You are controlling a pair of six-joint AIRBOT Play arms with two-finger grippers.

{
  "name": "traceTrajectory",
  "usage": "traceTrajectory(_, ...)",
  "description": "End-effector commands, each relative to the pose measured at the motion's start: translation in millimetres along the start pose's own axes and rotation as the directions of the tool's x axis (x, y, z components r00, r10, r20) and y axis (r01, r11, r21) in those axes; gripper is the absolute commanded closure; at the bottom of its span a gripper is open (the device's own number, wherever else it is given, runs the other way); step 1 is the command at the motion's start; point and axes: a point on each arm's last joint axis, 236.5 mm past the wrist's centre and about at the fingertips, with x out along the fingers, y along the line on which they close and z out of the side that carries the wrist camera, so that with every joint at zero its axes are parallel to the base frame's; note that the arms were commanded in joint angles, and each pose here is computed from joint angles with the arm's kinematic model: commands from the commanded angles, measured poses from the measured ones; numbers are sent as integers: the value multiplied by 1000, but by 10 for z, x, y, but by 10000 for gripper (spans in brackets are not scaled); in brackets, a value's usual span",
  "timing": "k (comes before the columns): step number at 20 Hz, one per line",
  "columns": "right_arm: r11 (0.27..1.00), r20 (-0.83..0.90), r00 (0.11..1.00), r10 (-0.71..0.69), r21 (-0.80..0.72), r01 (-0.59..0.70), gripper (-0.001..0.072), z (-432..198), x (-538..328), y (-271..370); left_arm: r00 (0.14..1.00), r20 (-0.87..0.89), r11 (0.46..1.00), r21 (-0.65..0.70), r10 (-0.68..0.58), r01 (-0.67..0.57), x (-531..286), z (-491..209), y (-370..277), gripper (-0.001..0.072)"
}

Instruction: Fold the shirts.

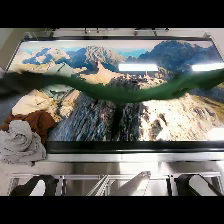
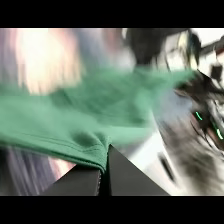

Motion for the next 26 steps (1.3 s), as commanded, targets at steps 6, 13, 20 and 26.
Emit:
traceTrajectory(6,565,-154,889,430,-723,-398,680,-165,695,3367,956,283,693,673,83,-260,-888,794,-2163,689)
traceTrajectory(13,620,-21,948,-318,-761,191,680,176,891,1656,978,154,910,369,142,-190,-790,1068,-670,689)
traceTrajectory(20,771,-79,850,-520,-473,427,681,-65,698,-1075,995,-88,999,-31,38,-40,437,492,1376,689)
traceTrajectory(26,772,-201,746,-635,-189,607,681,-341,459,-3016,961,-275,964,-261,-36,-38,1358,-128,2623,690)
